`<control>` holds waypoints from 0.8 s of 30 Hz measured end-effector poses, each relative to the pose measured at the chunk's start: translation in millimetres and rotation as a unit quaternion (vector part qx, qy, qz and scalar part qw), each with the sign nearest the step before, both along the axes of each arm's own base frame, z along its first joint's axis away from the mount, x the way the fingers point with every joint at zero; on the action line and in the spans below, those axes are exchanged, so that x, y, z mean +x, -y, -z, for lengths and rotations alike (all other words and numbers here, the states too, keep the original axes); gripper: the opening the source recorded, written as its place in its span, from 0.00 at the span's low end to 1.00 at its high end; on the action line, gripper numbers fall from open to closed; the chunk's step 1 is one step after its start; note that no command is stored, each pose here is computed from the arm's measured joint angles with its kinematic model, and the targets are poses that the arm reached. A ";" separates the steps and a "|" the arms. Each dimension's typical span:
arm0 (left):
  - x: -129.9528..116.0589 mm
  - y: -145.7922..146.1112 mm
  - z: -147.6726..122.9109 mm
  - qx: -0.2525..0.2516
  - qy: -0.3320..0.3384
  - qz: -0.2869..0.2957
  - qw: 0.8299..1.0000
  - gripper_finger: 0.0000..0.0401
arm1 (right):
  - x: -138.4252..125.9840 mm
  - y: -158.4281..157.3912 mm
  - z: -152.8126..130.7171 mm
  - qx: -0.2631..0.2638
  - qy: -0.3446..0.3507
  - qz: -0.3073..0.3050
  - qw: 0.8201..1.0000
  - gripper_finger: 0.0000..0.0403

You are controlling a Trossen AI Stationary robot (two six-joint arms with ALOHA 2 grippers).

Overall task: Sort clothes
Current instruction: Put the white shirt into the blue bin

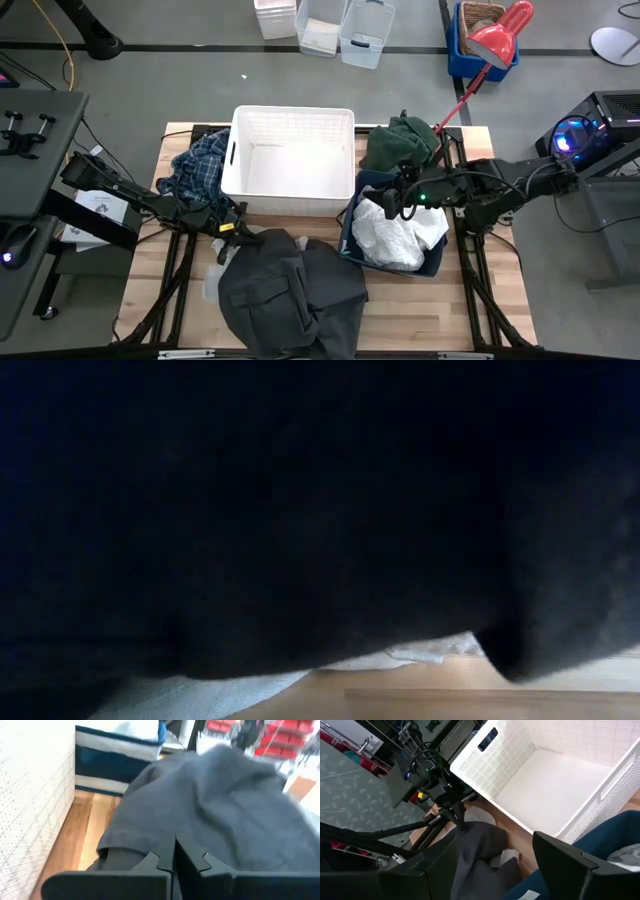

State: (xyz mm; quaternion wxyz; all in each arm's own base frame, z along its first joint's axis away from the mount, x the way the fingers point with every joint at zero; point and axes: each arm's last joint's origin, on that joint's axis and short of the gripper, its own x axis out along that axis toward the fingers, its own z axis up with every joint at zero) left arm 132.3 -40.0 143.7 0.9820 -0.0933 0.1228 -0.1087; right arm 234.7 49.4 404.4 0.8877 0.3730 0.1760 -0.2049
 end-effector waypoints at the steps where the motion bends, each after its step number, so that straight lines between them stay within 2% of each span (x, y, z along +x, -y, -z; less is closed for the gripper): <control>1: 0.3 0.1 -1.5 -0.016 0.004 -0.003 1.000 0.00 | 0.0 -0.1 0.0 0.001 0.000 -0.001 1.000 0.62; 7: 1.1 0.4 -6.4 -0.091 0.012 -0.016 0.996 0.00 | 0.1 -0.3 0.0 0.000 -0.001 -0.005 1.000 0.62; 9: 1.1 0.5 -6.6 -0.135 0.003 -0.025 0.991 0.00 | 0.2 -0.3 0.0 0.000 -0.001 -0.005 1.000 0.62; 14: 5.1 2.1 -26.2 -0.226 0.043 -0.029 0.973 0.00 | 0.3 -0.7 0.1 0.003 -0.002 -0.012 1.000 0.62; 16: 8.7 6.9 -43.4 -0.237 0.061 -0.010 0.970 0.02 | 0.3 -0.9 0.2 0.003 -0.003 -0.015 1.000 0.62; 19: 15.1 15.5 -73.9 -0.222 0.056 0.013 0.973 0.08 | 0.3 -0.9 0.2 -0.005 -0.005 -0.020 1.000 0.62; 24: 17.4 36.2 -129.4 -0.158 -0.079 0.067 0.982 0.23 | 0.3 -2.0 0.6 0.003 -0.009 -0.038 0.999 0.62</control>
